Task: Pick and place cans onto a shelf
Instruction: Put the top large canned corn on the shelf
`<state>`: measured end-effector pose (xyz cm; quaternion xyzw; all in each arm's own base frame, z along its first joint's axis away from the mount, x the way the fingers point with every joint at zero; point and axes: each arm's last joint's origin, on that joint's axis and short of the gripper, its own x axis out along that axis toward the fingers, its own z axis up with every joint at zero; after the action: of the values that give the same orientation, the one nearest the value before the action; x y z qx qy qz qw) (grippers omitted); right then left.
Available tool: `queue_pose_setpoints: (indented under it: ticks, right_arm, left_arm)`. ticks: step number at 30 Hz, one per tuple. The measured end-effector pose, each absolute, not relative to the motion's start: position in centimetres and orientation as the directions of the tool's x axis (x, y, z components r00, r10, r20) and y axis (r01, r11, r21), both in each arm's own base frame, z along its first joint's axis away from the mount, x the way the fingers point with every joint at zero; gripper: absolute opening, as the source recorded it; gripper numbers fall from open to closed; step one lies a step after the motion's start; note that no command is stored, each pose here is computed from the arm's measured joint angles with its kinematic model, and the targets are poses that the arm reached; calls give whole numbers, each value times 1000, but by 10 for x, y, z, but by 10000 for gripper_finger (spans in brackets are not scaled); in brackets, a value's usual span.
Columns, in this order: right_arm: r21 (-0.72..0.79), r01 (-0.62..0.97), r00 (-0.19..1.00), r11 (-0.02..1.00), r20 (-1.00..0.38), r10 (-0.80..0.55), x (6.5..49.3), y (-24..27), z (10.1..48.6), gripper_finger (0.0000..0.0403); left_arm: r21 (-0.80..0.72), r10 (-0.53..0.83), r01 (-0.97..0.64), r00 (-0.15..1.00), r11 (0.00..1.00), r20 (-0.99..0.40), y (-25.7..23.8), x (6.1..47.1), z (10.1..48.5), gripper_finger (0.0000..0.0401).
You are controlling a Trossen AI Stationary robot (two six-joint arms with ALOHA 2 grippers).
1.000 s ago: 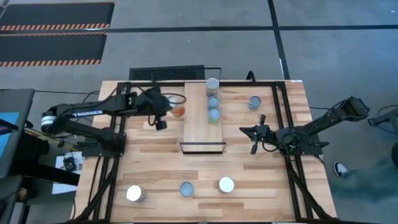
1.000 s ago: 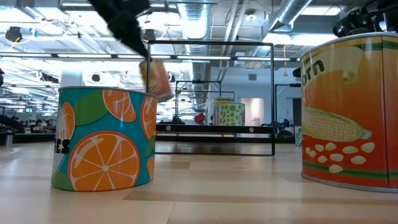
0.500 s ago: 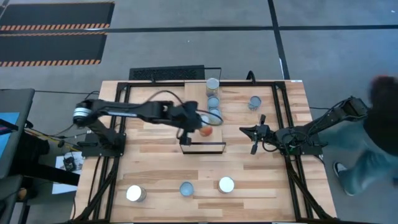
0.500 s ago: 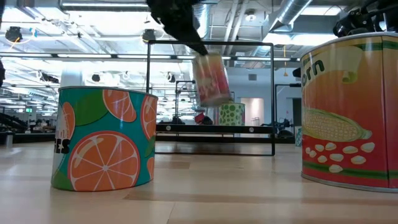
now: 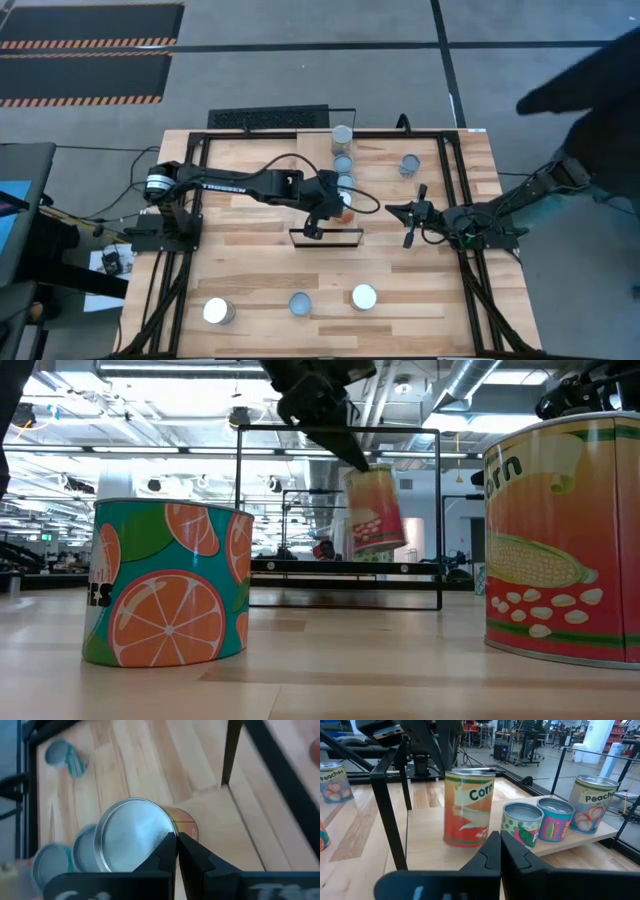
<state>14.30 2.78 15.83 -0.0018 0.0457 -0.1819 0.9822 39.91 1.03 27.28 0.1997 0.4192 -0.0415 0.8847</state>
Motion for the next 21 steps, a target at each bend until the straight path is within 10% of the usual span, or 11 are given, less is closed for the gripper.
queue_pose_setpoints:
  ticks: [21]
  right_arm:
    - [-20,357,930,934,-89,-358,143,28,158,12]
  left_arm:
    - [296,40,263,682,918,-730,22,409,265,0]
